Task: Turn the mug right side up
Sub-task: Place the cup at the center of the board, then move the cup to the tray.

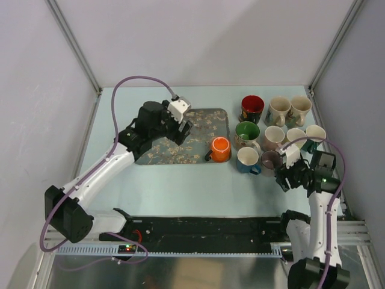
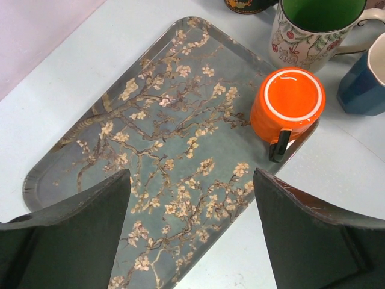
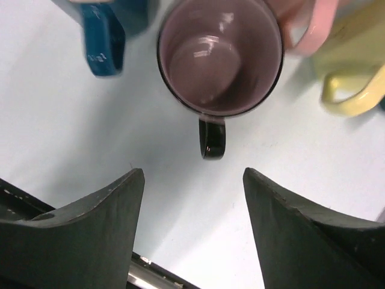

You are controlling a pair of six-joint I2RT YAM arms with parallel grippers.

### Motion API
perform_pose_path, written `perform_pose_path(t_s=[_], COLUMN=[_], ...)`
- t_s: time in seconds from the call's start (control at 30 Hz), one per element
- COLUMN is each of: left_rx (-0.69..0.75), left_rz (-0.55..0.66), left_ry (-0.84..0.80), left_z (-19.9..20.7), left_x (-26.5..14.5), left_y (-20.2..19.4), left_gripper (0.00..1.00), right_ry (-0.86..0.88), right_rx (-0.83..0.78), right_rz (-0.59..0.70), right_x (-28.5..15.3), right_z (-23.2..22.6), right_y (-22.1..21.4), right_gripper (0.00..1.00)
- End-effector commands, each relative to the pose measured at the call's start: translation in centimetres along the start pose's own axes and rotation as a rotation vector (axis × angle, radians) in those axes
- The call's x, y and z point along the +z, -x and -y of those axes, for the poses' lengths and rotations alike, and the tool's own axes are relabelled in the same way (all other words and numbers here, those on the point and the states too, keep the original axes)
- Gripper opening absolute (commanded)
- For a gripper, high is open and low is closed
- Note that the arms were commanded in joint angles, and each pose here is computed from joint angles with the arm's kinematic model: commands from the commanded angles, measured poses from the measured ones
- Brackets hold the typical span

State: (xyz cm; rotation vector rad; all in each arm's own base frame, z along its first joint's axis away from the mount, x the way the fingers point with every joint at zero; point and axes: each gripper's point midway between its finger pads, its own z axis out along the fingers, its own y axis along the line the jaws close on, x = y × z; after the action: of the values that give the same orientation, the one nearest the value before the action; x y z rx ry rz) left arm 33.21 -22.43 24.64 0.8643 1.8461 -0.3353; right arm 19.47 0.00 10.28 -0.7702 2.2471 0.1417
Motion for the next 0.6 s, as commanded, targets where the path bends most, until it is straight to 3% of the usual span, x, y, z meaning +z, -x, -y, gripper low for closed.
perform_pose_path(t_s=[0.0, 0.13, 0.33, 0.57], left_rx=[-0.046, -0.111, -0.084, 0.004], left_rz=[-0.029, -0.082, -0.111, -0.132], left_ry=[-0.02, -0.063, -0.221, -0.3], left_z=[0.5, 1.4, 4.0, 4.7], left_x=[1.3, 2.4, 3.1, 3.9], left_y=[-1.4, -3.6, -5.5, -7.4], left_gripper=[0.87, 0.85, 0.79, 0.68], right_ry=[-0.029, 0.027, 0.154, 0.246], right_rx=[0.051, 0.01, 0.006, -0.324], right_rz=[0.075, 0.159, 0.284, 0.172], right_x=[-3.2, -3.3, -1.7, 2.9], right_z=[-0.4, -1.7, -3.8, -8.4], right_y=[5.4, 11.5, 19.6, 21.7], right_gripper=[0.73, 0.75, 0.78, 0.79])
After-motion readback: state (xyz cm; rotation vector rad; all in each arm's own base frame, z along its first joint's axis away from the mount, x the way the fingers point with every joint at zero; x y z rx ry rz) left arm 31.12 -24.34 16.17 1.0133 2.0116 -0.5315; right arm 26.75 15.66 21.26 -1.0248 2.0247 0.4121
